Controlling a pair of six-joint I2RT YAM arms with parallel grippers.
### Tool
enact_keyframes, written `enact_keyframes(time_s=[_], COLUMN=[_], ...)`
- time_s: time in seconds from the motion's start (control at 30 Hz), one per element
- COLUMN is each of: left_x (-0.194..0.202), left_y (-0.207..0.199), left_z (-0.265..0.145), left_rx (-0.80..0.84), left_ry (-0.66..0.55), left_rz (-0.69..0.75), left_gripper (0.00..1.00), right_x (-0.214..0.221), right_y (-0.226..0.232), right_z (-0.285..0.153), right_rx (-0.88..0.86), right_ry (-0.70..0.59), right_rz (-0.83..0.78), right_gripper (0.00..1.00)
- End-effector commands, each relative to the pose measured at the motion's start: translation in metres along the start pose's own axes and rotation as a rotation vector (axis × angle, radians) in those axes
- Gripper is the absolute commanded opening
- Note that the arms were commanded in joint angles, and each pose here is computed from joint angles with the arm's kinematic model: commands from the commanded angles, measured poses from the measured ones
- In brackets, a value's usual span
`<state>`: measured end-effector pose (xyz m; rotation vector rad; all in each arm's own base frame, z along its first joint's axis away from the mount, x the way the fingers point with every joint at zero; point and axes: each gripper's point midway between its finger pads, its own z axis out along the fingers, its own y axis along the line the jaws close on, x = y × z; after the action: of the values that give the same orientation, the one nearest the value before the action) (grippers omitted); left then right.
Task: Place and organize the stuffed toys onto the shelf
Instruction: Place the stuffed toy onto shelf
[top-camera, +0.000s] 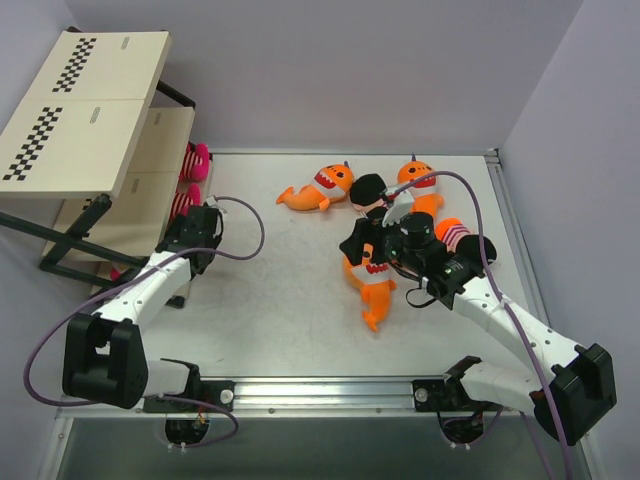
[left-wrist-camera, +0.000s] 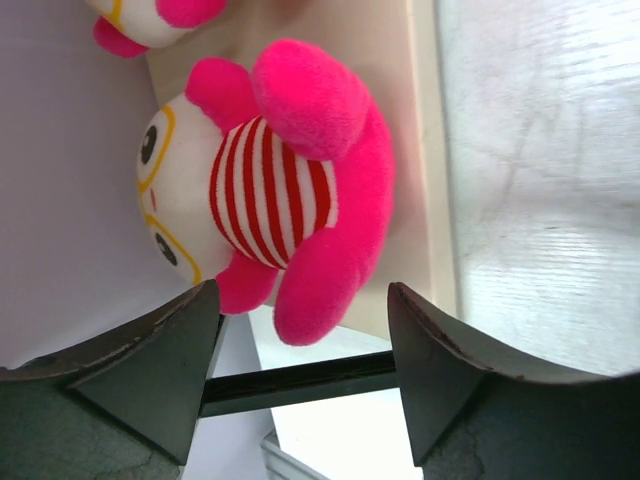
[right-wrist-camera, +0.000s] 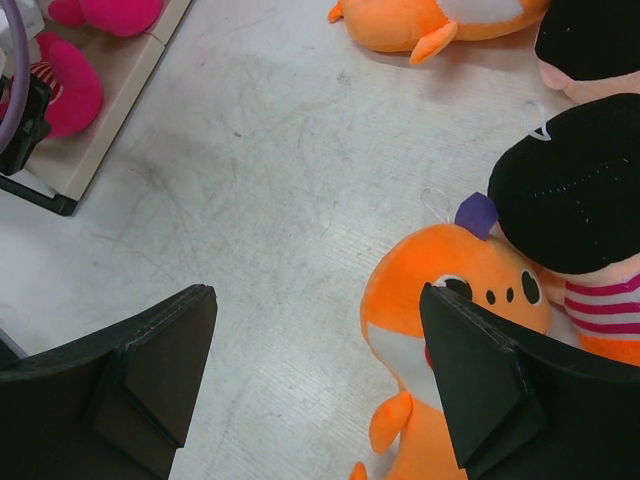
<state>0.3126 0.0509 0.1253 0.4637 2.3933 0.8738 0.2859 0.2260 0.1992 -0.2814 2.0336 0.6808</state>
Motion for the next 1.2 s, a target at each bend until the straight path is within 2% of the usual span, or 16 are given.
enact_keyframes(time_s=[0.0,0.13,0.37,0.67,0.8,0.93,1.17], left_x=[-0.02,-0.032,-0.069,-0.12,-0.124,-0.116,-0.097], left_y=[0.005,-0.005,-0.028,-0.033,-0.029,-0.009,0.009], left_z=[-0.015,-0.028,-0.065,-0.142,-0.171,-0.2,-0.238], left_rx=[0.033,0.093,0.164,0.287,0.364,0.406,0.491], left_ry=[-0.079,-0.141,-0.288,-0.52,-0.605,-0.71,-0.902], left_rz=[-0.085,-0.11,-0.105,-0.233,-0.318,-0.396,-0.509], left_gripper=[0.77,0.82,0.86,0.89,0.92,0.97,0.94], right_x=[-0.027,-0.027,-0.034,-0.055,-0.051,-0.03,-0.01], right_y=[0.011,0.009,0.005,-0.023,-0.046,-0.071,-0.094], right_z=[-0.004,-0.003,-0.005,-0.023,-0.032,-0.042,-0.052], right_rx=[-0.036,-0.033,-0.014,0.097,0.2,0.313,0.423], right_ry=[-0.063,-0.061,-0.069,-0.114,-0.098,-0.039,-0.039], right_rz=[0.006,0.013,0.019,0.062,0.086,0.125,0.236], right_gripper=[0.85,0.84,0.84,0.85,0.84,0.84,0.81])
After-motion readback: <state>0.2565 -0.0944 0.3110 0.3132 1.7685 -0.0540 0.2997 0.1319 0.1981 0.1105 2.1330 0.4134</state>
